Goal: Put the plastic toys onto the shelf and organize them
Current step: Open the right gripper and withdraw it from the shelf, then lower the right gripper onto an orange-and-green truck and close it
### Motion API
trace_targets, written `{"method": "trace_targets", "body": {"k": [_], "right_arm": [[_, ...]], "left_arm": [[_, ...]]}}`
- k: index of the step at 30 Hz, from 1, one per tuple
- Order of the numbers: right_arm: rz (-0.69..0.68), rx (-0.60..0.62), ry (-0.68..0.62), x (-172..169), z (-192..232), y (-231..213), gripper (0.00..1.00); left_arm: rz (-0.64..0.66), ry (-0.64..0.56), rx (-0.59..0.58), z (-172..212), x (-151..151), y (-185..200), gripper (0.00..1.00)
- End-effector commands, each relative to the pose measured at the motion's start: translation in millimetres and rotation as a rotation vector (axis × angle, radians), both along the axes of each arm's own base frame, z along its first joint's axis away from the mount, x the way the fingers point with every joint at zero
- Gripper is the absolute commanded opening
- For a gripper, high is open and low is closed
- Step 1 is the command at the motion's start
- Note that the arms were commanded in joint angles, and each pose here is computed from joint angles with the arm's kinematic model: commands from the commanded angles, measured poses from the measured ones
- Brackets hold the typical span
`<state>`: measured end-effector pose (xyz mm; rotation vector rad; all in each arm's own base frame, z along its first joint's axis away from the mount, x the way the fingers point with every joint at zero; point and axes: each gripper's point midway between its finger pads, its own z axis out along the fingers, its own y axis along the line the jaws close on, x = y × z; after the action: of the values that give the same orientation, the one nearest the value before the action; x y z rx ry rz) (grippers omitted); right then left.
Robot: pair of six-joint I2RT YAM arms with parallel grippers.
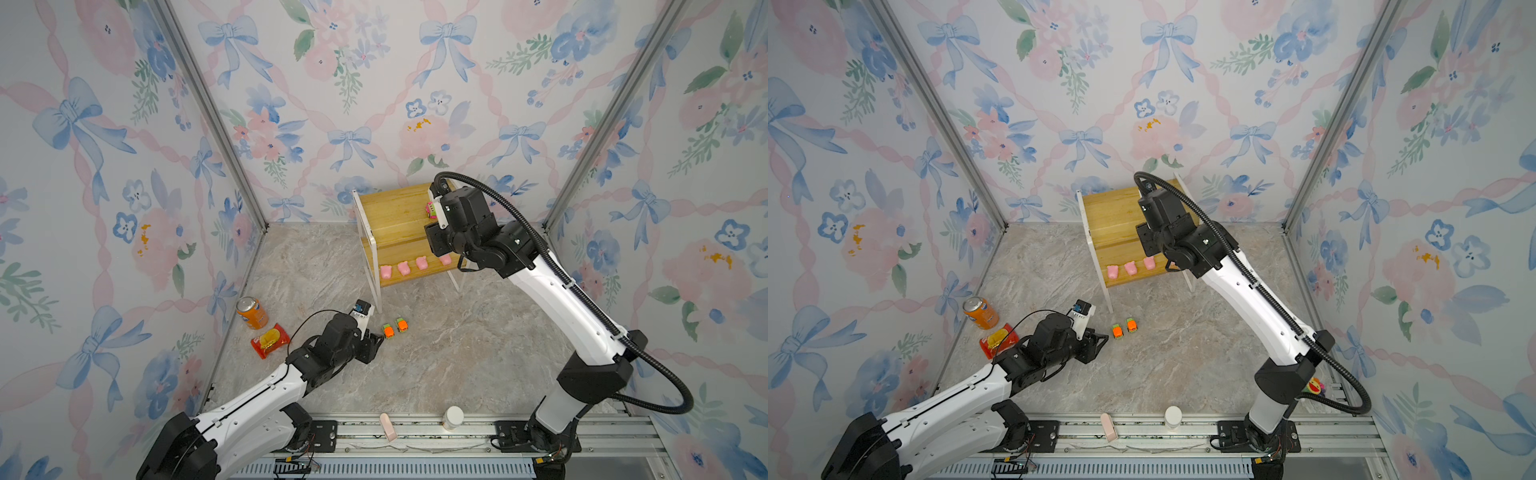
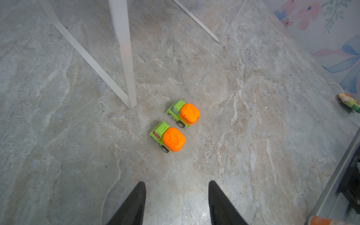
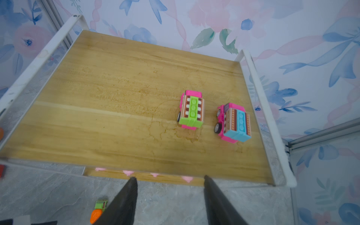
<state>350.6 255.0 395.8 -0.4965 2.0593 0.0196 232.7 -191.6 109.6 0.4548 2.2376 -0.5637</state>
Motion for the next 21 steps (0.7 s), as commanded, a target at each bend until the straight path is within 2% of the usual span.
{"method": "trace_targets", "body": {"k": [1, 6, 10, 14, 21], "right_arm": [[-0.007, -0.032, -0.003, -35, -5, -25, 0.58], [0.143, 0.102, 0.149, -88, -86, -6, 0.58], [0.183, 0.135, 0.225, -111, -159, 9, 0.58], [0.188, 0.123, 0.259, -121, -221, 28, 0.57], [0.228, 0.057, 0.290, -111, -270, 67, 0.57]], "left_arm": [[0.023, -0.008, -0.002, 0, 3, 4, 0.54], [0.047, 0.003, 0.018, -10, 1, 10, 0.54], [0.066, 0.011, 0.033, -17, 0, 16, 0.54], [0.077, 0.023, 0.040, -24, -2, 18, 0.54], [0.100, 0.033, 0.030, -30, -3, 21, 0.54]]}}
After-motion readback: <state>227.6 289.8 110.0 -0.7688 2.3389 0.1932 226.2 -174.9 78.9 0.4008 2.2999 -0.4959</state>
